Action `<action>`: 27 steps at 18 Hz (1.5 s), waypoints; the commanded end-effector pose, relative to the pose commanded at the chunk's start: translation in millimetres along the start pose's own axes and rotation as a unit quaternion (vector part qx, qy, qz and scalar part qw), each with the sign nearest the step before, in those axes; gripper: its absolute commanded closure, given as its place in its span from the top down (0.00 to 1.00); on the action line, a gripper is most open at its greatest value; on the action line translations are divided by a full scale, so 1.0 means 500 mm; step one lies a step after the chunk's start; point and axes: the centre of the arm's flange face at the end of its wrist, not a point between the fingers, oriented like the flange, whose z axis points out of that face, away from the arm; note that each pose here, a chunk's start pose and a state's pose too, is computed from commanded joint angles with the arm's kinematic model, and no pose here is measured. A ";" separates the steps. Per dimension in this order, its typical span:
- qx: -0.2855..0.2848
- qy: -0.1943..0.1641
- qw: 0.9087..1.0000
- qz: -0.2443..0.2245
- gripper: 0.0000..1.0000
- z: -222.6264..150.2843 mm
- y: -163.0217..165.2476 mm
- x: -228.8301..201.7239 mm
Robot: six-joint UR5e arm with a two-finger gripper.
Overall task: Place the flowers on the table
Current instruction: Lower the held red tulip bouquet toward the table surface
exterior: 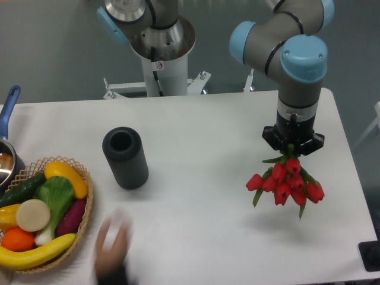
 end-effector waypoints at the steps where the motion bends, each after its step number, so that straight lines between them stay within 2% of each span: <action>1: 0.001 0.002 1.000 0.004 0.09 0.008 -0.011 0.005; 11: 0.006 0.026 1.000 0.016 0.12 0.039 -0.045 0.050; 14: 0.003 0.040 0.999 0.030 0.13 0.071 -0.087 0.093; 16: 0.002 0.046 0.999 0.020 0.19 0.082 -0.092 0.099; 19: -0.004 0.060 0.998 0.026 0.34 0.116 -0.106 0.125; 23: 0.001 0.085 0.996 0.025 0.40 0.165 -0.125 0.144; 27: 0.002 0.087 0.996 0.025 0.55 0.177 -0.129 0.143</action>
